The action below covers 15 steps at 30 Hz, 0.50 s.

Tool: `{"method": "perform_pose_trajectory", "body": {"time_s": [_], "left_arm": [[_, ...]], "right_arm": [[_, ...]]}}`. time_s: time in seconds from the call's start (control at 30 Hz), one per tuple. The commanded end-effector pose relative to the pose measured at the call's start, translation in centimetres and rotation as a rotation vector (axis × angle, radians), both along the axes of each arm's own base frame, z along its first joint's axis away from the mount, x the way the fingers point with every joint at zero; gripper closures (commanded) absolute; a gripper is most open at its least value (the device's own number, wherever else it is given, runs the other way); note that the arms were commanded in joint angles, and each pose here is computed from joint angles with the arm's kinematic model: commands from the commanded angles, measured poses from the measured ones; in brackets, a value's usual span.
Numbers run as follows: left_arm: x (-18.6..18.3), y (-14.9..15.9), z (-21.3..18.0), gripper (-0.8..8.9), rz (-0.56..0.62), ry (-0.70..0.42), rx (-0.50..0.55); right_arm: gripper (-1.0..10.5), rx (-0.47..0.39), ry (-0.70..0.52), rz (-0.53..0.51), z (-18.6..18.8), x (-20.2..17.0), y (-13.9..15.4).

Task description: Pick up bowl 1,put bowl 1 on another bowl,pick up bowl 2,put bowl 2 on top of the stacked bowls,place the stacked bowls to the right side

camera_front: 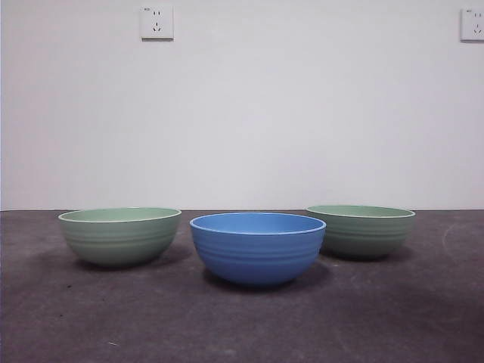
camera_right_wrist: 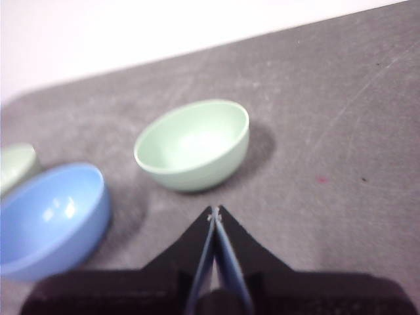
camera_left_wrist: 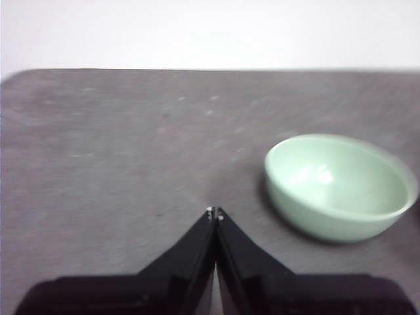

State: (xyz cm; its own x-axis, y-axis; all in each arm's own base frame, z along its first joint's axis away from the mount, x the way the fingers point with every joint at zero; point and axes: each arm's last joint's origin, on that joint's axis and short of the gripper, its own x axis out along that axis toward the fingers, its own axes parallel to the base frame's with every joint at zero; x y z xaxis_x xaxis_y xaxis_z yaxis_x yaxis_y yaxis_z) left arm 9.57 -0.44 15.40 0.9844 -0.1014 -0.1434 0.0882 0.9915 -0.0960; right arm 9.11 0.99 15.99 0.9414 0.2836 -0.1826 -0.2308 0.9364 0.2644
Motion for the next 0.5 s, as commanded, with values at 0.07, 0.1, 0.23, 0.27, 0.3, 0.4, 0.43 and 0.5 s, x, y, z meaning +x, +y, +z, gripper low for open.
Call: {"method": "perform_pose_trajectory", "body": {"time_s": [0.07, 0.1, 0.23, 0.27, 0.3, 0.4, 0.43, 0.5], "left_arm": [[0.0, -0.1, 0.3, 8.22, -0.022, -0.01, -0.18], [-0.1, -0.1, 0.6, 8.22, -0.036, -0.015, -0.199], [-0.5, -0.3, 2.6, 8.22, -0.098, -0.028, -0.233], [-0.7, -0.3, 3.1, 8.22, -0.109, -0.029, -0.235], [-0.8, -0.4, 3.7, 8.22, -0.116, -0.027, -0.236], [-1.3, -0.5, 5.7, 8.22, -0.165, -0.006, -0.235], [-1.3, -0.6, 6.5, 8.22, -0.187, 0.006, -0.227], [-1.5, -0.7, 7.7, 8.22, -0.227, 0.033, -0.206]], "right_arm": [[9.6, 0.155, -0.006, -0.021, 0.4, 0.1, 0.0], [9.6, 0.18, -0.009, -0.025, 0.8, 0.0, 0.0], [9.6, 0.206, -0.036, -0.024, 2.8, -0.2, 0.0], [9.6, 0.207, -0.042, -0.018, 3.3, -0.3, 0.0], [9.6, 0.208, -0.045, -0.003, 4.0, -0.3, 0.1], [9.6, 0.201, -0.033, 0.034, 6.1, -0.2, 0.2], [9.6, 0.189, -0.016, 0.054, 6.9, -0.2, 0.2], [9.6, 0.148, 0.022, 0.089, 8.4, -0.1, 0.3]]}}
